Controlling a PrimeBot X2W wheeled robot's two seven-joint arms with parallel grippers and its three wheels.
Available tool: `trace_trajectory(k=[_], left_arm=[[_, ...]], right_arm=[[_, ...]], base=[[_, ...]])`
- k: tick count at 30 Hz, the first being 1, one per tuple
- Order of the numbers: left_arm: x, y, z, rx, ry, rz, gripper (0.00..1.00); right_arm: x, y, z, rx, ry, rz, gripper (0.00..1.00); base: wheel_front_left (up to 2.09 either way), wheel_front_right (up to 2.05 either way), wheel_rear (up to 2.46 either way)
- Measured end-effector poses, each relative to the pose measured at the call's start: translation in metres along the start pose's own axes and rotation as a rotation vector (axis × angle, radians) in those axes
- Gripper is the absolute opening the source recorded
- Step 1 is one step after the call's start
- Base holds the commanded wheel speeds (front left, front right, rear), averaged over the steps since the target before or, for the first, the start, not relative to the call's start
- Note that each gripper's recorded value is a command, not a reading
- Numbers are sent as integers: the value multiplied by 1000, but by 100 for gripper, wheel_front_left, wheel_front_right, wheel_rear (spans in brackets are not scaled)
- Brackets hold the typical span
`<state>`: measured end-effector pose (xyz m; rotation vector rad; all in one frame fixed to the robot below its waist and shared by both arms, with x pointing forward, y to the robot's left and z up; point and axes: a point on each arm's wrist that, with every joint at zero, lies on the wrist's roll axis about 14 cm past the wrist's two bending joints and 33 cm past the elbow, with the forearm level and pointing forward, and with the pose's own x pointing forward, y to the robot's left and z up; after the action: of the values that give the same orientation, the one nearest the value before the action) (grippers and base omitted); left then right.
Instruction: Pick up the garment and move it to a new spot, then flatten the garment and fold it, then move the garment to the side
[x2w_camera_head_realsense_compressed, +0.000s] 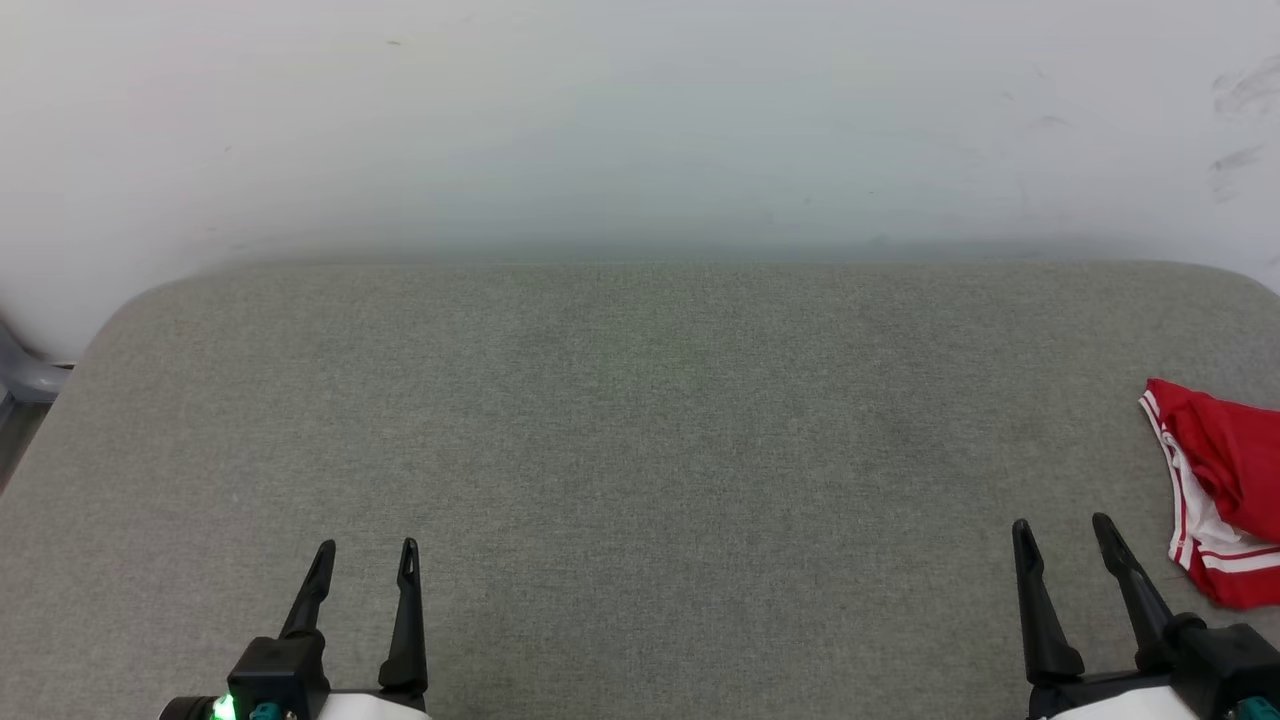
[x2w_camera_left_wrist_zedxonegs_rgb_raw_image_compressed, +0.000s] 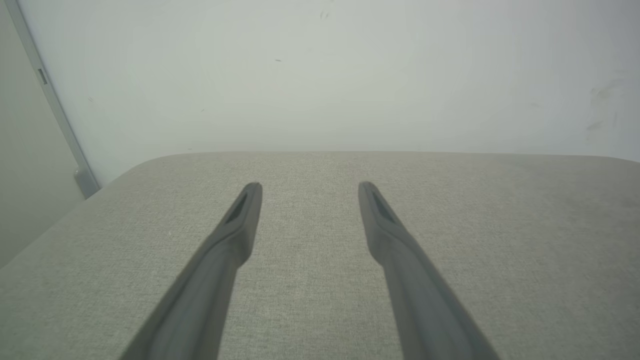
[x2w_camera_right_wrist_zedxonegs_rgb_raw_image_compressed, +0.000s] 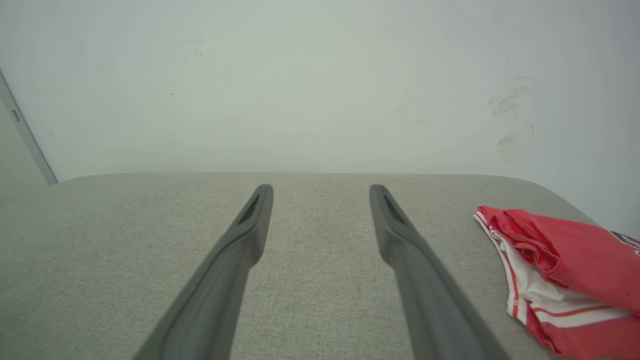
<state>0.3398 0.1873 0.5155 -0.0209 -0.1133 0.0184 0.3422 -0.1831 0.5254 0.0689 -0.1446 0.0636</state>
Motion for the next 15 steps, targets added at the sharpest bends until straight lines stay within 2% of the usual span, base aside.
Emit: trace_trajectory(k=[11,12,15], left_arm=[[-1,-1,-1,-9,2,-4,100],[-1,-1,-1,-10,2,-3,0],[-5,-1,-12,-13,39,-2,0]], right_arm=[[-7,-2,-4,1,13,-9,100],[-7,-1,-4,2,15,-9,0],[-9,-1,-13,8,44,-10,0]], base=[[0,0,0],[0,0,0],[0,0,0]])
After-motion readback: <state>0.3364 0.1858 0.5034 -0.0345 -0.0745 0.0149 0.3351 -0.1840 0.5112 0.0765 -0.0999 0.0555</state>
